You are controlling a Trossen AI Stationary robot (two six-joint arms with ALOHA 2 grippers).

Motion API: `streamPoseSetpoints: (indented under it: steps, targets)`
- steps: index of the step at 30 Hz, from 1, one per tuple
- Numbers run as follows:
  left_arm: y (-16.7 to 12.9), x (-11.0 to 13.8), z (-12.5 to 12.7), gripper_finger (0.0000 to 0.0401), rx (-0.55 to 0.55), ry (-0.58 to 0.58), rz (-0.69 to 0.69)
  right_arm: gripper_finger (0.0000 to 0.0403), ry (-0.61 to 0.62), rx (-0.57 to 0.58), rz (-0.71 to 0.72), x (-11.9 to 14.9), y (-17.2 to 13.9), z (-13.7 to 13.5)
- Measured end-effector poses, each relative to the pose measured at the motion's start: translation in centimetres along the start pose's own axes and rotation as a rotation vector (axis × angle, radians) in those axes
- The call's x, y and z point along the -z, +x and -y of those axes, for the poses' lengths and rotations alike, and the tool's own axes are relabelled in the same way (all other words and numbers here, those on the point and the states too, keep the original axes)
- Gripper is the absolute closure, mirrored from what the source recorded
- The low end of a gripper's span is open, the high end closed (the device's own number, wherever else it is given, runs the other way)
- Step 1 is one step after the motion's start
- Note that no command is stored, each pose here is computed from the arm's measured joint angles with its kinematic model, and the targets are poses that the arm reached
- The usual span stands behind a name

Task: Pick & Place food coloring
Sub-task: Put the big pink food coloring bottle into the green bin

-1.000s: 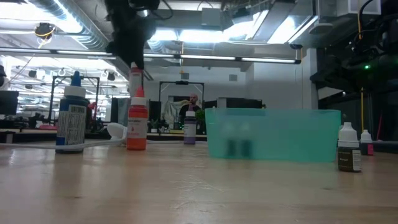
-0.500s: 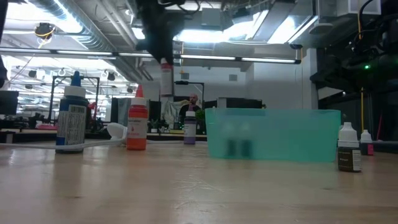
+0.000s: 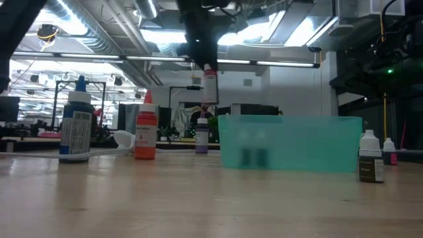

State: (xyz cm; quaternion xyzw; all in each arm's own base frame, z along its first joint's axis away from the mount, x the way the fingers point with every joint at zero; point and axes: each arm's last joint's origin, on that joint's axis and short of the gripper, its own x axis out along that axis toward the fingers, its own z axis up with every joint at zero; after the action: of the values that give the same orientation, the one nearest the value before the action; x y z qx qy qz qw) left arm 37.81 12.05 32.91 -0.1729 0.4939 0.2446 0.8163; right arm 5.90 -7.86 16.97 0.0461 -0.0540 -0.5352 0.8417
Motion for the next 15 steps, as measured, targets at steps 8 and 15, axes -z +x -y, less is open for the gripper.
streamPoseSetpoints:
  steps: [8, 15]
  targets:
    - [2.2, -1.7, 2.4, 0.0285, 0.019, 0.044, 0.008, 0.0019, 0.000, 0.000, 0.000, 0.0, 0.0, 0.0]
    - [4.8, -1.7, 3.8, 0.0285, 0.012, 0.083, -0.029, 0.0019, 0.000, 0.000, 0.000, 0.0, 0.0, 0.0]
